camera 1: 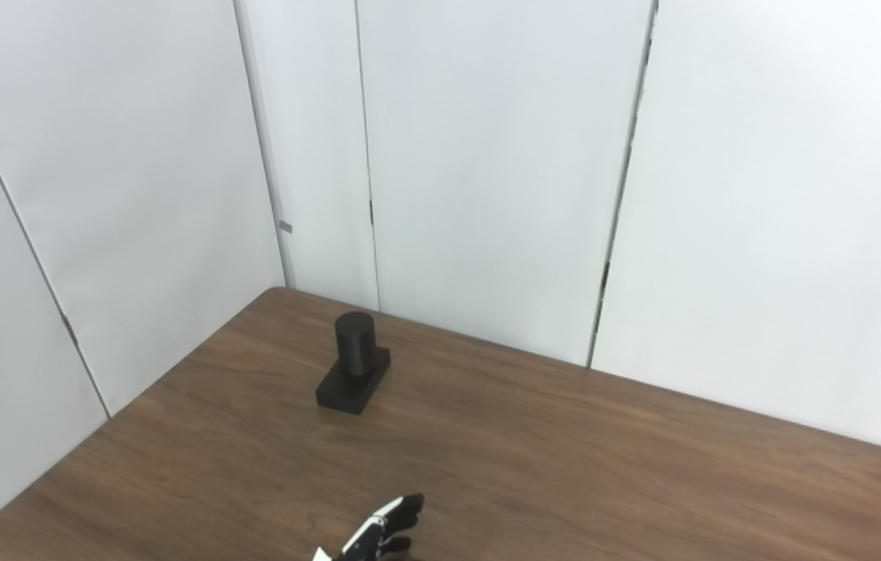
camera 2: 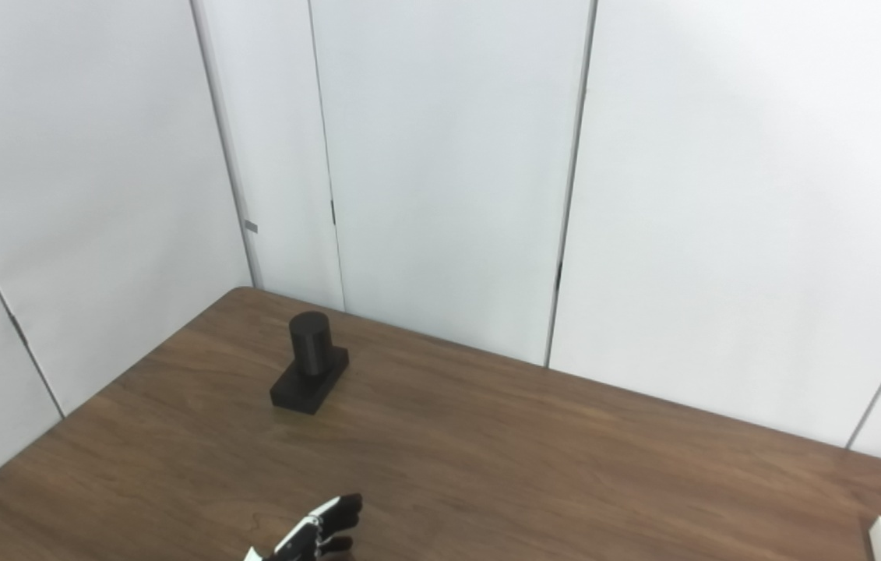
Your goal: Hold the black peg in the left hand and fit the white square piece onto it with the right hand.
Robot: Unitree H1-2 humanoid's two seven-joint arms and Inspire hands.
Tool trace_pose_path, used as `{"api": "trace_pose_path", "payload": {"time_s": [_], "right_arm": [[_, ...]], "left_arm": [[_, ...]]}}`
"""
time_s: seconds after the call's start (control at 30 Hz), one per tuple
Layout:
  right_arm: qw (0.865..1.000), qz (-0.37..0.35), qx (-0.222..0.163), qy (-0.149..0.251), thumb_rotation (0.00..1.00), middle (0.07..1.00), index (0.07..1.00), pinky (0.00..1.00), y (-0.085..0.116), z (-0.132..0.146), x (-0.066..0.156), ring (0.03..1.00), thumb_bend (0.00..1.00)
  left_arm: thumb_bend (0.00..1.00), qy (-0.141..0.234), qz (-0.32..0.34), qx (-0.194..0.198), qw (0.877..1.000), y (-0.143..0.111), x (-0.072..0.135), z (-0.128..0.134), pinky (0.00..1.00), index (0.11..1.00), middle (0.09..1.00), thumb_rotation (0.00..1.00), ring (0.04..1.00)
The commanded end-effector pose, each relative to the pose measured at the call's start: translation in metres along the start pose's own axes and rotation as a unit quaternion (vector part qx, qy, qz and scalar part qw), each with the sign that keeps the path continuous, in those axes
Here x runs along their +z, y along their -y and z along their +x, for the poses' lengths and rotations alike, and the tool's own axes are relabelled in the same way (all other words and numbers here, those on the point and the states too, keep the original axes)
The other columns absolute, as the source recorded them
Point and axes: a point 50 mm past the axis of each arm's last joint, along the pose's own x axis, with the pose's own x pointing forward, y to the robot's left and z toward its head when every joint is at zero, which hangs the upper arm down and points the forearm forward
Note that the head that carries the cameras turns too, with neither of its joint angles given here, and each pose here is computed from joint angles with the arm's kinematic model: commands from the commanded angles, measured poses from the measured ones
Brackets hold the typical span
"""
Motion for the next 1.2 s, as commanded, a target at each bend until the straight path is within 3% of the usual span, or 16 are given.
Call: {"api": "trace_pose_path", "payload": {"time_s": [0.0,0.07,0.13,0.23,0.3,0.37,0.63,0.87,1.17], "right_arm": [[1.000,-0.001,0.001,-0.007,0.99,0.981,0.966,1.00,-0.001,-0.001,-0.008,1.000,0.53],[1.000,0.001,0.001,-0.008,0.98,0.981,0.964,1.00,-0.001,0.000,-0.009,1.000,0.53],[1.000,0.002,0.003,-0.009,0.98,0.979,0.963,1.00,-0.001,0.000,-0.009,1.000,0.53],[1.000,-0.001,0.004,-0.011,0.98,0.973,0.960,1.00,-0.003,0.000,-0.010,1.000,0.54],[1.000,0.000,0.007,-0.012,0.99,0.975,0.963,1.00,-0.004,0.001,-0.010,1.000,0.53],[1.000,0.001,0.008,-0.011,0.98,0.974,0.963,1.00,-0.005,0.001,-0.011,1.000,0.52],[1.000,0.000,0.007,-0.011,0.98,0.960,0.950,1.00,-0.009,0.000,-0.012,0.997,0.51],[1.000,-0.002,0.009,-0.009,0.98,0.956,0.946,1.00,-0.013,-0.001,-0.013,0.977,0.54],[1.000,0.002,0.010,-0.005,0.98,0.942,0.940,0.94,-0.017,-0.005,-0.011,0.936,0.52]], "left_arm": [[0.65,-0.008,-0.015,0.042,0.999,0.020,0.017,0.005,0.76,0.859,0.872,0.37,0.856],[0.72,-0.003,0.029,0.081,0.996,0.010,0.027,0.013,0.71,0.841,0.846,0.26,0.822],[0.83,-0.003,0.077,0.126,0.989,-0.006,0.036,0.023,0.68,0.805,0.815,0.23,0.785],[0.92,-0.024,0.143,0.151,0.978,-0.031,0.046,0.037,0.71,0.829,0.839,0.32,0.816],[0.96,-0.051,0.207,0.162,0.964,-0.049,0.051,0.047,0.64,0.858,0.828,0.43,0.776],[0.97,-0.072,0.252,0.170,0.950,-0.062,0.054,0.057,0.62,0.888,0.846,0.50,0.779],[0.93,-0.090,0.379,0.199,0.899,-0.095,0.048,0.102,0.80,0.896,0.926,0.64,0.916],[0.92,-0.119,0.433,0.200,0.871,-0.111,0.042,0.142,0.96,0.883,0.934,0.75,0.944],[0.89,-0.151,0.477,0.188,0.845,-0.123,0.028,0.190,0.96,0.877,0.950,0.74,0.961]]}}
